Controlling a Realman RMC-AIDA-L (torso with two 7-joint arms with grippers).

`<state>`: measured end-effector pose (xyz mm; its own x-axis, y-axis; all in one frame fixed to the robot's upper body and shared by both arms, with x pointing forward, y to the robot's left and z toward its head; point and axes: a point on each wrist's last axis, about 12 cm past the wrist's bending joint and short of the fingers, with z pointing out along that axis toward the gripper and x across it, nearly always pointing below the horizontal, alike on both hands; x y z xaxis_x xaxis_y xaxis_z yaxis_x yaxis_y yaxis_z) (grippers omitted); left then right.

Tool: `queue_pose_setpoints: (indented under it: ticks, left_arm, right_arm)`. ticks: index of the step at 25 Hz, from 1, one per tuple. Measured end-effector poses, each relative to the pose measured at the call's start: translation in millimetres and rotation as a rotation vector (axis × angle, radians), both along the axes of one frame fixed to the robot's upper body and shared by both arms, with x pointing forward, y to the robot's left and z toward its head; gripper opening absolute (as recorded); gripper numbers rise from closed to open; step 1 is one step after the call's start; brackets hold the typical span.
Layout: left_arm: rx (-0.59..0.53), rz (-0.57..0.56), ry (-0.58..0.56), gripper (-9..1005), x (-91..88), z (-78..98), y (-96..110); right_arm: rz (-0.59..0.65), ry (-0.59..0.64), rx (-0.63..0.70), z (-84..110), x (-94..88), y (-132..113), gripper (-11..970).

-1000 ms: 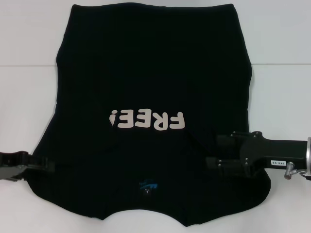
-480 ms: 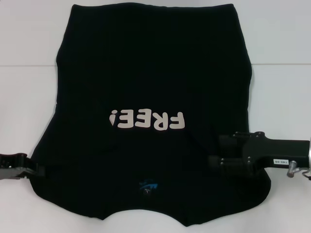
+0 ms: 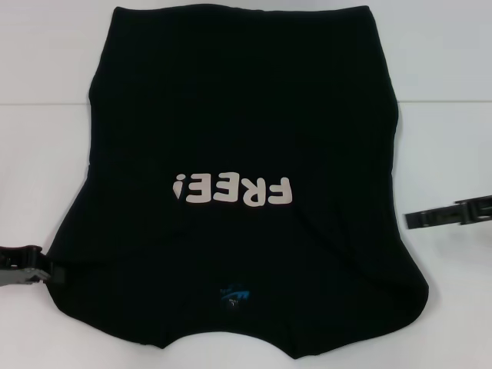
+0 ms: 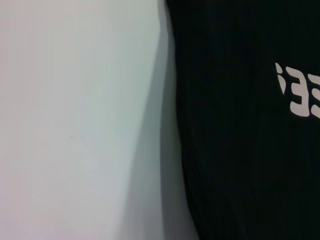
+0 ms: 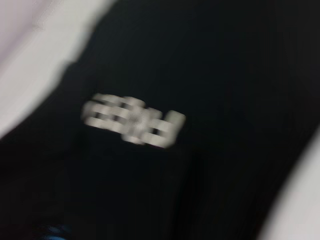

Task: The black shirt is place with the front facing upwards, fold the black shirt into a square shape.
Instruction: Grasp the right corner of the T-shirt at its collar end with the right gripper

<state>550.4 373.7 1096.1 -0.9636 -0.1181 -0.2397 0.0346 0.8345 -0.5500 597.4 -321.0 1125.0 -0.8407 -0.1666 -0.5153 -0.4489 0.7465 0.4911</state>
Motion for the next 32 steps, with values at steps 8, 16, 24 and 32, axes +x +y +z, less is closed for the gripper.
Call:
queue_pose_setpoints:
  ticks: [8,16,24,32]
  left_arm:
    - [-0.001,-0.016,-0.008,27,-0.1,1.6,0.3]
    - [-0.008,-0.022,-0.008,26,-0.9,0.8,-0.8]
    - [-0.009,-0.022,-0.007,27,-1.4,0.9,-0.1]
    - [-0.009,-0.022,-0.007,27,-1.4,0.9,-0.1]
  right_arm:
    - [-0.099,0.263,-0.151,16.8,11.2,2.6,820]
    - [-0.044,0.337,-0.116,-6.6,-1.6,25.3,820]
    - [-0.027,0.379,-0.1,-20.1,-10.9,30.0,820]
    - [0.004,0.377,-0.089,-25.0,-11.8,42.5,818]
